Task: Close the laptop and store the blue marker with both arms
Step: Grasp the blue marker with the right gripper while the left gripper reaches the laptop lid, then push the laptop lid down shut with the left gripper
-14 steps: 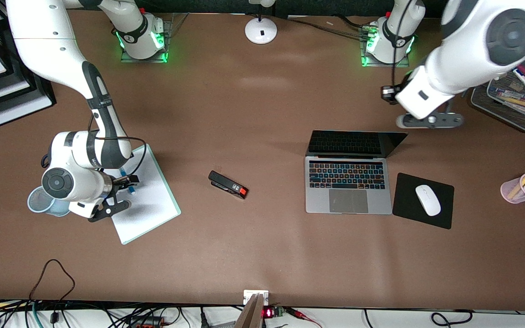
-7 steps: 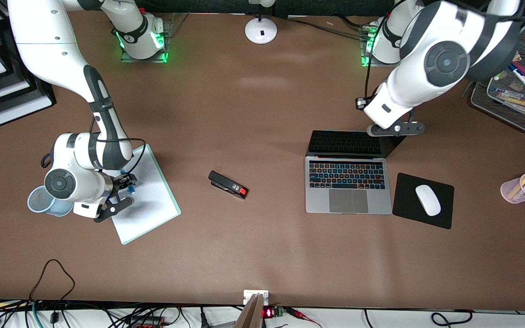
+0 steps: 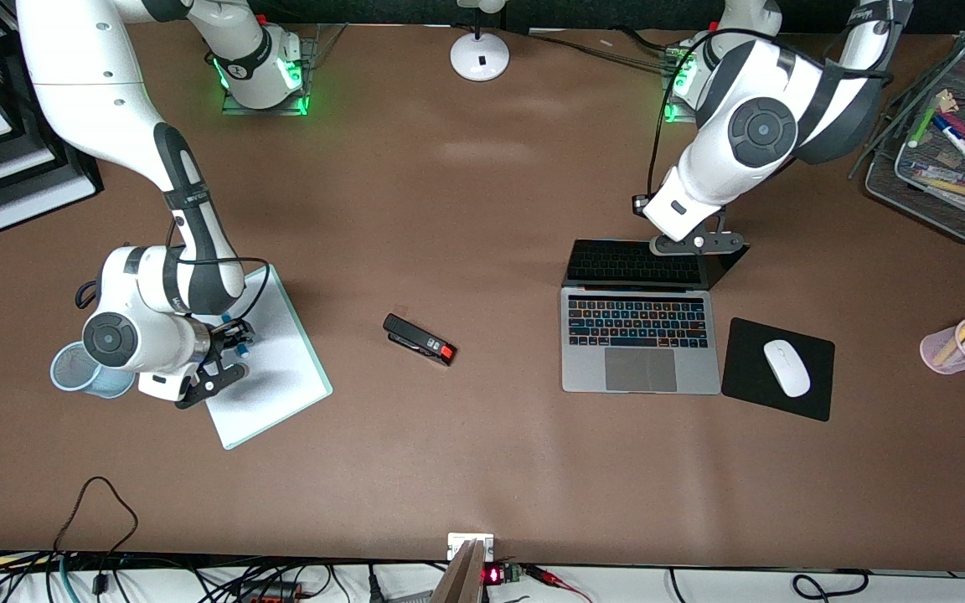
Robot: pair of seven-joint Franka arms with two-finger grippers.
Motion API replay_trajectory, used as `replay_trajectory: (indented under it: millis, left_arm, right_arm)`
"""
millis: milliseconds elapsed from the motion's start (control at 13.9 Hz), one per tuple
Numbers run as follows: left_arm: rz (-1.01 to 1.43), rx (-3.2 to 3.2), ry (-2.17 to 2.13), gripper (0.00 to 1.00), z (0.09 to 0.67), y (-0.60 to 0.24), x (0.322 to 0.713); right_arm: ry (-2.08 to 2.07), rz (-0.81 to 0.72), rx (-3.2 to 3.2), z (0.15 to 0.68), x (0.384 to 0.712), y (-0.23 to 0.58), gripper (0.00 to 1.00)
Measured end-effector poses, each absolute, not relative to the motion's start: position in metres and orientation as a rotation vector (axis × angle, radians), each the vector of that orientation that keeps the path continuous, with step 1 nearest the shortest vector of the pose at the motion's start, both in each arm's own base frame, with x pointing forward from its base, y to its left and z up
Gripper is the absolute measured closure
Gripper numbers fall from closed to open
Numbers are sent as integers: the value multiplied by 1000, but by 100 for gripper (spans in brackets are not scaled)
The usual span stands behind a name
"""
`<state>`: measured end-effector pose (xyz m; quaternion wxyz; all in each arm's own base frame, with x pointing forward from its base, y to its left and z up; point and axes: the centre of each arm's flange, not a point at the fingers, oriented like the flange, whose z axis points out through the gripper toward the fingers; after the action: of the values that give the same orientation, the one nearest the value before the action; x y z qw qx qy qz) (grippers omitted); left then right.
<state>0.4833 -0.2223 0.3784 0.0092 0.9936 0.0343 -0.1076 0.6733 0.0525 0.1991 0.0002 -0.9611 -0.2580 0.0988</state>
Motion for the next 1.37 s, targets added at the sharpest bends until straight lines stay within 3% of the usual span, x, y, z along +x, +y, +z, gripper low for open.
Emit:
replay_trajectory:
  millis: [144, 216, 360, 863, 1367]
  left_arm:
    - [-278, 3095, 109, 99, 365, -221, 482]
    - [-243, 3096, 94, 99, 363, -220, 483]
    - [-164, 3110, 35, 99, 363, -220, 487]
    - [152, 3116, -91, 99, 374, -212, 512]
    - [298, 3028, -73, 99, 334, -194, 543]
  right_arm:
    - [-811, 304, -3021, 198, 674, 53, 35]
    - [-811, 303, -3021, 197, 674, 52, 43]
    - [-812, 297, -3023, 194, 674, 52, 46]
    - [-813, 289, -3025, 190, 675, 52, 52]
    - [-803, 289, -3021, 188, 674, 53, 58]
